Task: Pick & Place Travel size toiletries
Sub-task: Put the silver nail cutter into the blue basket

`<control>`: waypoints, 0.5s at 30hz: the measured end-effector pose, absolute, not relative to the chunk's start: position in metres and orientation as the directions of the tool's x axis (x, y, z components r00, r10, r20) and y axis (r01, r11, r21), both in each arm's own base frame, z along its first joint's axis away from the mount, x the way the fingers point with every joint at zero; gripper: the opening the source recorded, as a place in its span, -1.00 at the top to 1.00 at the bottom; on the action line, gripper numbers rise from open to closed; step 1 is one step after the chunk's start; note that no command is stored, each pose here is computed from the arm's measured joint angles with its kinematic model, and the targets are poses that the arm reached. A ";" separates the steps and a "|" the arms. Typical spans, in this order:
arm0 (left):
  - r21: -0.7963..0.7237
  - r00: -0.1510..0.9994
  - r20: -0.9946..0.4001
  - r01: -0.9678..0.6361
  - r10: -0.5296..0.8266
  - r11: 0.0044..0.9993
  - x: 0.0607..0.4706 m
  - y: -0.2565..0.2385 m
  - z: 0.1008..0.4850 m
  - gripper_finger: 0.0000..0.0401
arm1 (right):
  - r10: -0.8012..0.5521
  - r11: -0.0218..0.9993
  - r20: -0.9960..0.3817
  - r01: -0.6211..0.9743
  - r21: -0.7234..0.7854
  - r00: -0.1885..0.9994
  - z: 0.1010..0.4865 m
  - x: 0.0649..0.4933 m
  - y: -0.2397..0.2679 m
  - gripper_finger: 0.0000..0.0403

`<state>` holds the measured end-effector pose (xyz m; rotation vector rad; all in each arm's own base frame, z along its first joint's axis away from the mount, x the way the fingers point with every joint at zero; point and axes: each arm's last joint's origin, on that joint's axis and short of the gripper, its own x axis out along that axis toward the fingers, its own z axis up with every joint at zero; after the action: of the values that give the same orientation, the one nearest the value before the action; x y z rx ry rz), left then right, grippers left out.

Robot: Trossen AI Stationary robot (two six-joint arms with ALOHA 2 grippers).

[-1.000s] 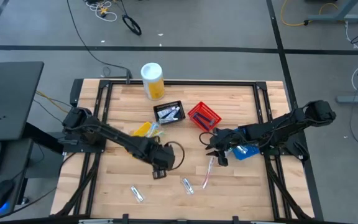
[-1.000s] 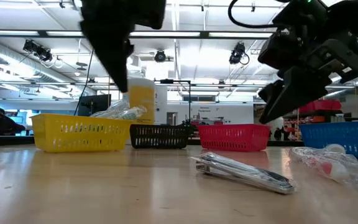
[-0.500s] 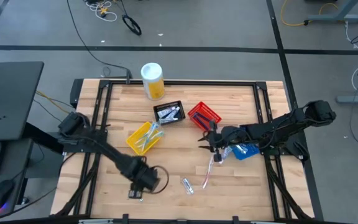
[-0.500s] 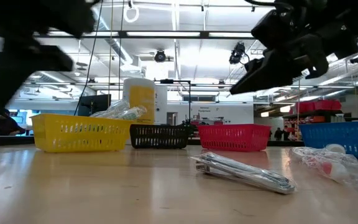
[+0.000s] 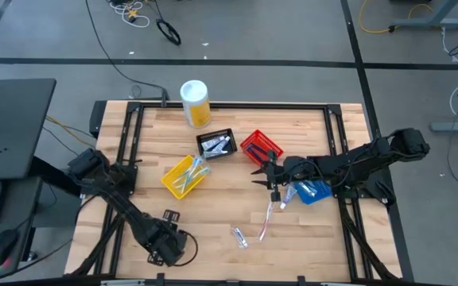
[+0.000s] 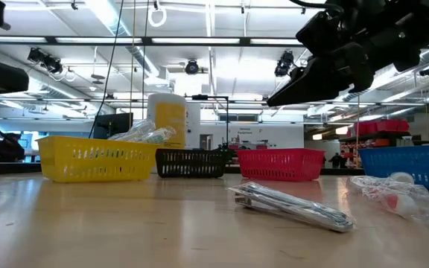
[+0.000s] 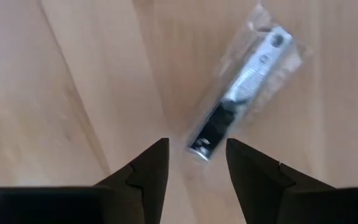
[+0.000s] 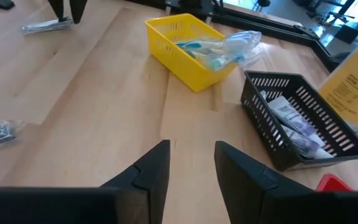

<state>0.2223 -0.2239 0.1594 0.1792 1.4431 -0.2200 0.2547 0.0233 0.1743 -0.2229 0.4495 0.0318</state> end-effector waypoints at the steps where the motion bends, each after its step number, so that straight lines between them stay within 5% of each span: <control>1: 0.010 0.128 -0.991 0.270 -0.026 0.963 0.221 -0.224 0.158 0.18 | -0.020 0.975 -0.434 -0.078 -0.207 0.901 0.174 0.255 0.023 0.32; 10: 0.026 0.193 -0.980 0.343 -0.044 0.939 0.216 -0.221 0.140 0.38 | -0.022 0.976 -0.435 -0.075 -0.206 0.900 0.174 0.255 0.022 0.32; 15: 0.034 0.237 -0.971 0.256 -0.028 0.966 0.223 -0.217 0.139 0.58 | -0.022 0.976 -0.434 -0.075 -0.206 0.901 0.174 0.255 0.022 0.32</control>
<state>0.2226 -0.2166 0.1394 0.2012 1.3198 -0.1962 0.2549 0.0221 0.1743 -0.2217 0.4496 0.0275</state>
